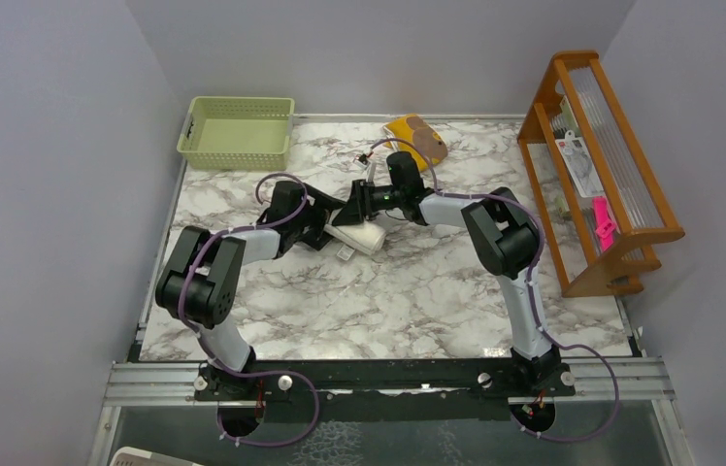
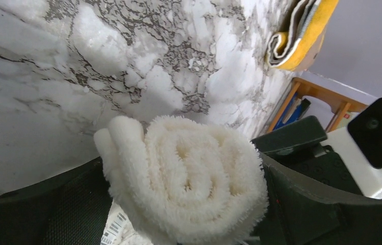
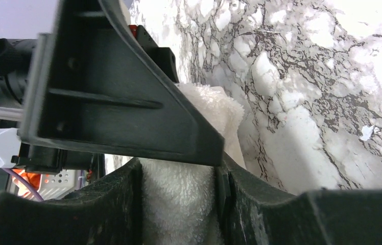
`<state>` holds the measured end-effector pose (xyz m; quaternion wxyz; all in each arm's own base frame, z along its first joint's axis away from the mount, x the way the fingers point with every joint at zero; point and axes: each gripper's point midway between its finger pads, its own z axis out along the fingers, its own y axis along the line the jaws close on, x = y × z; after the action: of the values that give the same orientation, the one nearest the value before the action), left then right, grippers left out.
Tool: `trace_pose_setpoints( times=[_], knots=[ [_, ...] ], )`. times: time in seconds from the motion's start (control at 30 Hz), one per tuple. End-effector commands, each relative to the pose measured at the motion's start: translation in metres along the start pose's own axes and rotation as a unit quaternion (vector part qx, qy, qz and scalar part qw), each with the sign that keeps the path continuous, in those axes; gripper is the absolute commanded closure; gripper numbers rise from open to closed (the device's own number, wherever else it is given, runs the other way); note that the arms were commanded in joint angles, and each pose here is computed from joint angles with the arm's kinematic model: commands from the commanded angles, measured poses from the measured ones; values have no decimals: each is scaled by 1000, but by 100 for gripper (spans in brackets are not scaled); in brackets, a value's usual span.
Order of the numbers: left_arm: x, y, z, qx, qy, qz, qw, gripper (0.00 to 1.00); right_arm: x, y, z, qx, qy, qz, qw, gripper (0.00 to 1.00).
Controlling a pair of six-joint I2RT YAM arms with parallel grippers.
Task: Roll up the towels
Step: Pick up the towel at the center of the board.
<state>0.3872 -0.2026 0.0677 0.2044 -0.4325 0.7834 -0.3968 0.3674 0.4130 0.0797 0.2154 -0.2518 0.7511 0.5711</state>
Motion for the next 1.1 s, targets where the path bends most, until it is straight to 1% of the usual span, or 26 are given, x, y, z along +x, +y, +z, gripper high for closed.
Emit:
trace_pose_setpoints(
  times=[0.0, 0.13, 0.17, 0.37, 0.4, 0.43, 0.53, 0.73, 0.83, 0.97, 1.07],
  knots=[
    [-5, -1, 9, 3, -26, 11, 1000, 12, -14, 29, -1, -34, -6, -24, 999, 54],
    [-8, -3, 8, 5, -40, 24, 999, 24, -10, 27, -1, -35, -4, -15, 999, 52],
    [-9, -11, 2, 16, -46, 30, 998, 27, -10, 28, -1, -36, -5, -15, 999, 51],
    [-20, -16, -8, 18, -80, 64, 995, 43, -12, 36, -7, -31, -4, -27, 999, 34],
    [-22, -16, -10, 17, -86, 69, 994, 48, -12, 37, -9, -28, -2, -31, 999, 31],
    [-24, -16, -11, 15, -91, 75, 993, 50, -13, 38, -12, -20, -4, -39, 999, 30],
    [-31, -17, -18, 11, -105, 89, 990, 52, -19, 31, -29, 18, -17, -55, 998, 27],
    [-53, -25, -40, 3, -143, 129, 981, 55, -40, -3, -102, 83, -71, -48, 993, 26],
    [-74, -30, -55, 3, -169, 138, 976, 55, -51, -4, -131, 111, -104, -53, 987, 26],
    [-108, -40, -71, 20, -191, 126, 973, 55, -59, 6, -145, 135, -126, -75, 980, 26],
    [-135, -62, -81, 41, -211, 126, 968, 56, -60, 13, -149, 137, -134, -79, 978, 26]
  ],
)
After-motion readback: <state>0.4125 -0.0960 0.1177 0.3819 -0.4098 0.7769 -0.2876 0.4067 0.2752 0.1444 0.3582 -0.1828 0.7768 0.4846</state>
